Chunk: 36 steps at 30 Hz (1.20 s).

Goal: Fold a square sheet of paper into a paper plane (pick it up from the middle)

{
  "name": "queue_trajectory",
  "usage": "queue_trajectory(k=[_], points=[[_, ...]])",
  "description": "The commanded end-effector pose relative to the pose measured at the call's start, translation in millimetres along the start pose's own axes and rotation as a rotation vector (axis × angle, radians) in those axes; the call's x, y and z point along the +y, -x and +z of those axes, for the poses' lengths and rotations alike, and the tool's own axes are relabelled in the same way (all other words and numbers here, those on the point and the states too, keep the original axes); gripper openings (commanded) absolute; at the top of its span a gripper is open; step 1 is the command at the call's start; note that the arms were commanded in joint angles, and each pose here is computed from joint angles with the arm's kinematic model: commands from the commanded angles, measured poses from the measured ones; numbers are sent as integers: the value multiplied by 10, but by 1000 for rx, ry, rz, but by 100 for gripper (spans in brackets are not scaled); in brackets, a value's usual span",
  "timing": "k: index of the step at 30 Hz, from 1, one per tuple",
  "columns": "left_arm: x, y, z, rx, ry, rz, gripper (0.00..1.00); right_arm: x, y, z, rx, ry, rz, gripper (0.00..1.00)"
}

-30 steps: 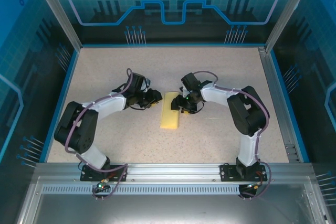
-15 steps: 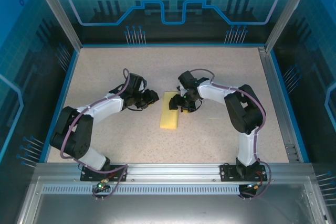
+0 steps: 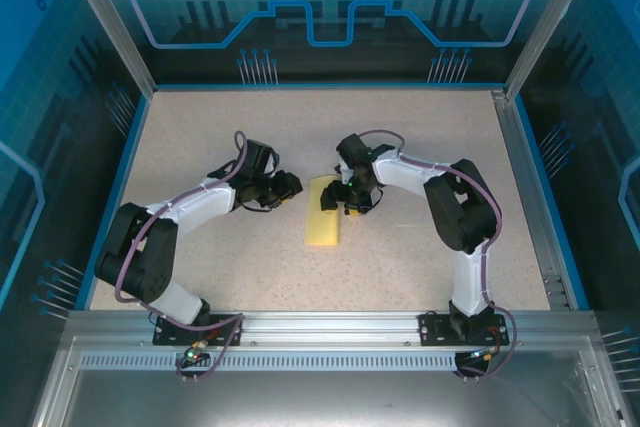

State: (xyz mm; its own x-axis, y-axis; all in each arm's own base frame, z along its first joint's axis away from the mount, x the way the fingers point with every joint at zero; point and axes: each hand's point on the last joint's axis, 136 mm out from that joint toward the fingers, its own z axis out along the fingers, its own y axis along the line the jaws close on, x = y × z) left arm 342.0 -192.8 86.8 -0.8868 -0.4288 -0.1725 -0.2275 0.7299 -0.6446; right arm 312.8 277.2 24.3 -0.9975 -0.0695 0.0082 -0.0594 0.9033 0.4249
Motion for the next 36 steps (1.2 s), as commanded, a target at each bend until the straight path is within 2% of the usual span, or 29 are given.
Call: queue_trajectory(k=[1,36], points=[[-25,-34,-35,15,-11,22,33,-145,-92,124,51,-81,41,67],[-83,-47,22,55,-31,18,31,-357,-146,286,122,-229,58,67]])
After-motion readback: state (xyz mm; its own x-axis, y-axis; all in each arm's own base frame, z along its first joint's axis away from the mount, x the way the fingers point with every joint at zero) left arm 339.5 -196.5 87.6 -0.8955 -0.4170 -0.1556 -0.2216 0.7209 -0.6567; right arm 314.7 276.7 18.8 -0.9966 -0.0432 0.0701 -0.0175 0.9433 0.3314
